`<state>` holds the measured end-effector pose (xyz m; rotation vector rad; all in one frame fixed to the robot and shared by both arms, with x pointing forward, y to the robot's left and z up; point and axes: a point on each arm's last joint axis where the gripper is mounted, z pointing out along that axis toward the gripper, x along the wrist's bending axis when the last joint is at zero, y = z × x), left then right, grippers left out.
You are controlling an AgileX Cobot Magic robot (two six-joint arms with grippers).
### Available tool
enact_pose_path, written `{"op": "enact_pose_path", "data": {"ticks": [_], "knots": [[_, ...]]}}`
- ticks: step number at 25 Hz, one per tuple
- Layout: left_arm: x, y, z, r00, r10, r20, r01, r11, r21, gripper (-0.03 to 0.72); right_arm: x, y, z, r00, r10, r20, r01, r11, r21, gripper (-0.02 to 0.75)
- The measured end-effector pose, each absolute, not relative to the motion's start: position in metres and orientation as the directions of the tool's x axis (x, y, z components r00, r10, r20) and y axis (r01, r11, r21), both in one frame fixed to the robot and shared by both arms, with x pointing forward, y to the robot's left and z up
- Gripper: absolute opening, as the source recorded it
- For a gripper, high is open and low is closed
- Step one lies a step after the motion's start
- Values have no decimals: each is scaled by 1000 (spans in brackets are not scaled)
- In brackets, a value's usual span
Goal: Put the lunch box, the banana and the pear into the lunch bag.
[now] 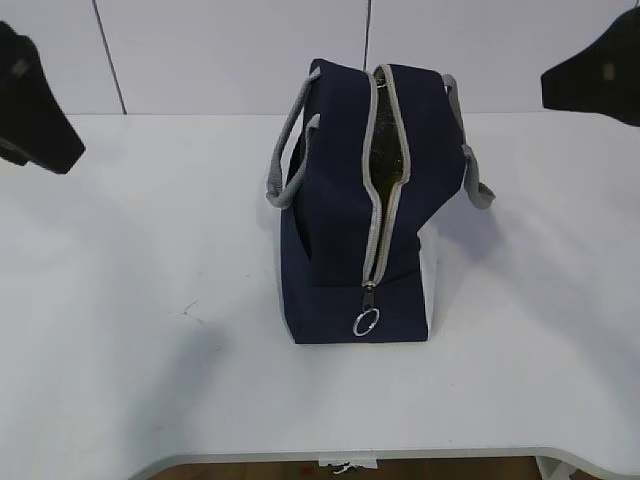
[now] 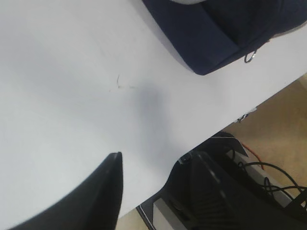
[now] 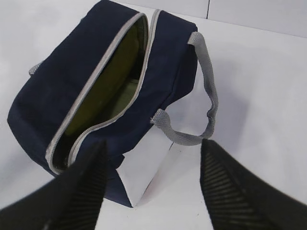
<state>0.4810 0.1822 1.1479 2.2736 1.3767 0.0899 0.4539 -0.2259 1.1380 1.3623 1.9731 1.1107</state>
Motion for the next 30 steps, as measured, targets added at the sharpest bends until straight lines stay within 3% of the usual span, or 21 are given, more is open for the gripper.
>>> {"op": "enact_pose_path", "data": {"ticks": [12,23,30], "knots": [[449,198,1146,492,858,-149,810,-389,438,352,476,-223,1115,-353,935,31,483,153,862,475],[447,199,1148,493,857,-147,807,-388,445,351,462,-234,1050,-288,957,-27,383,140,913,475],[447,199,1148,493,857,-147,807,-388,445,351,437,-192,1047,-520,840,-153,251,321,913,474]]}}
